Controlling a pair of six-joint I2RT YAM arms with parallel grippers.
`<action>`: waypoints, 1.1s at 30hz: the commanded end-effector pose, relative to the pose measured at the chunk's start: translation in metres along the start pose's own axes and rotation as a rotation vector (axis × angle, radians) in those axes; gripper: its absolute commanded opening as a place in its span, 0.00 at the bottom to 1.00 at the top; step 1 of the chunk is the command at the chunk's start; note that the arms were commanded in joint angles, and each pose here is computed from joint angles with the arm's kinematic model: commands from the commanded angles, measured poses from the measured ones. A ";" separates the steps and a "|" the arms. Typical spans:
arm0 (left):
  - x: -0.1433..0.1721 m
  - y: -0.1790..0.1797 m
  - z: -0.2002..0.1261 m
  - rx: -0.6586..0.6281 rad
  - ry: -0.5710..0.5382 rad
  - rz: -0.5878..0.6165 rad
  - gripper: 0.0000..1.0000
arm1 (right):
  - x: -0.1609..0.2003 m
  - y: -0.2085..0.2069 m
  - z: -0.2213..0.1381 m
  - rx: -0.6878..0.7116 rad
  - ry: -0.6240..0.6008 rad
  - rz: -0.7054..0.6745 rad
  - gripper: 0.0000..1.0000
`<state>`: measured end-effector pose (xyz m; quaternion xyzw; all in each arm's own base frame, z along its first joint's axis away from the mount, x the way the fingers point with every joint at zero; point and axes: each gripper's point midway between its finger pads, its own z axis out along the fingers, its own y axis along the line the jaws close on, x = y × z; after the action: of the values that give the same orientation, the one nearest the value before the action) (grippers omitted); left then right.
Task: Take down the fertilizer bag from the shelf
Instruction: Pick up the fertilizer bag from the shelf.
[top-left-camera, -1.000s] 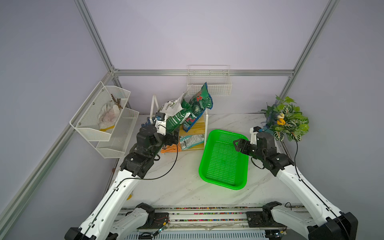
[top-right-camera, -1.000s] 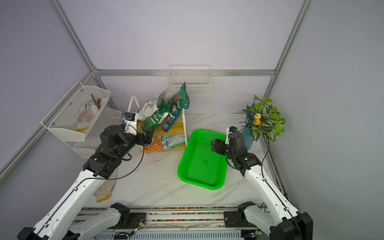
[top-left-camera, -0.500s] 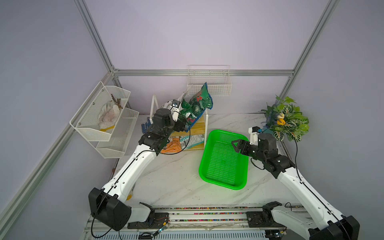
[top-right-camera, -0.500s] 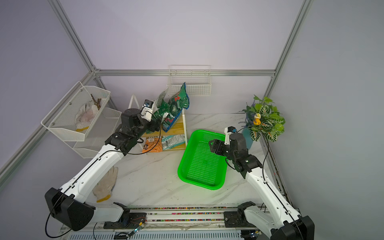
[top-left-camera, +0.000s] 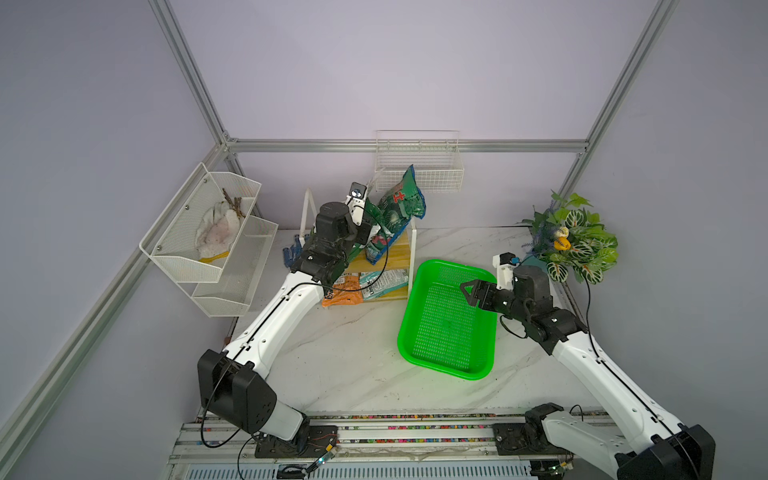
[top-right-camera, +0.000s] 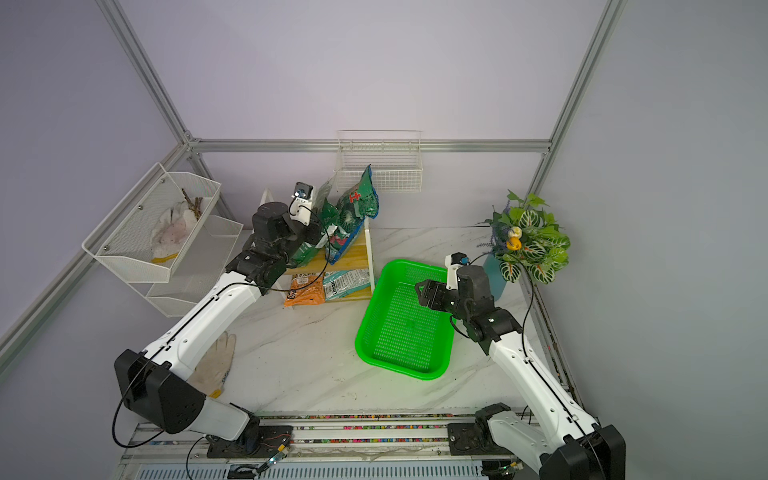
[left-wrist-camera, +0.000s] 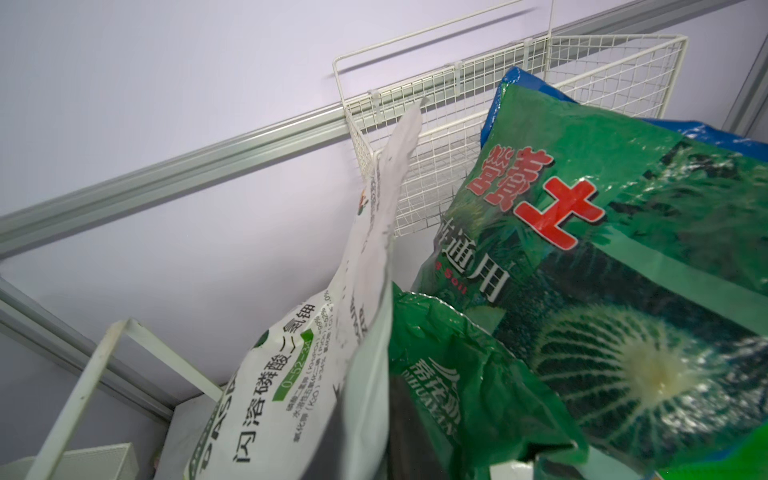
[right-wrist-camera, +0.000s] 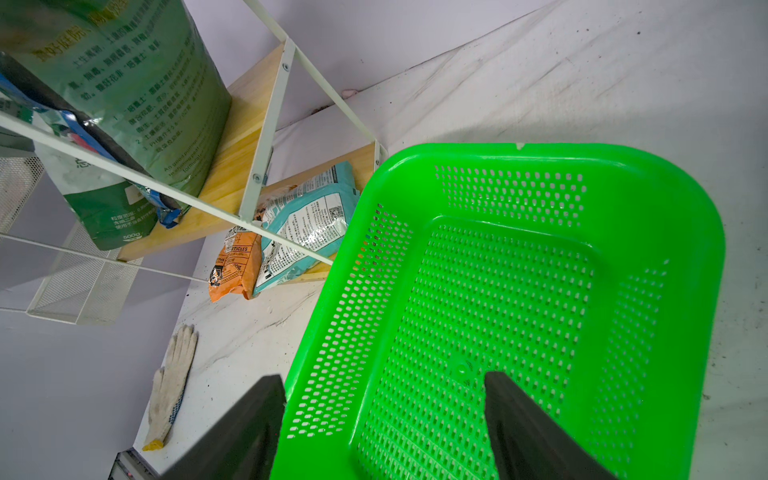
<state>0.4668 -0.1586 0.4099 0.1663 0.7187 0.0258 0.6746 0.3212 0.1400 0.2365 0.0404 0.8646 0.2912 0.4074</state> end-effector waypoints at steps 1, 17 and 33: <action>-0.078 0.026 -0.013 -0.065 -0.192 -0.044 0.00 | -0.006 0.003 -0.001 -0.002 -0.014 -0.030 0.81; -0.206 0.075 -0.056 -0.197 -0.496 -0.020 0.00 | -0.012 0.012 -0.001 -0.028 -0.008 -0.032 0.79; -0.277 0.092 -0.130 -0.249 -0.736 -0.015 0.00 | -0.016 0.025 0.000 -0.070 0.015 -0.030 0.78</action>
<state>0.4963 -0.1526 0.4725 0.1709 0.6862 0.0925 0.7010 0.3280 0.1502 0.2526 0.0209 0.8596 0.3074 0.4076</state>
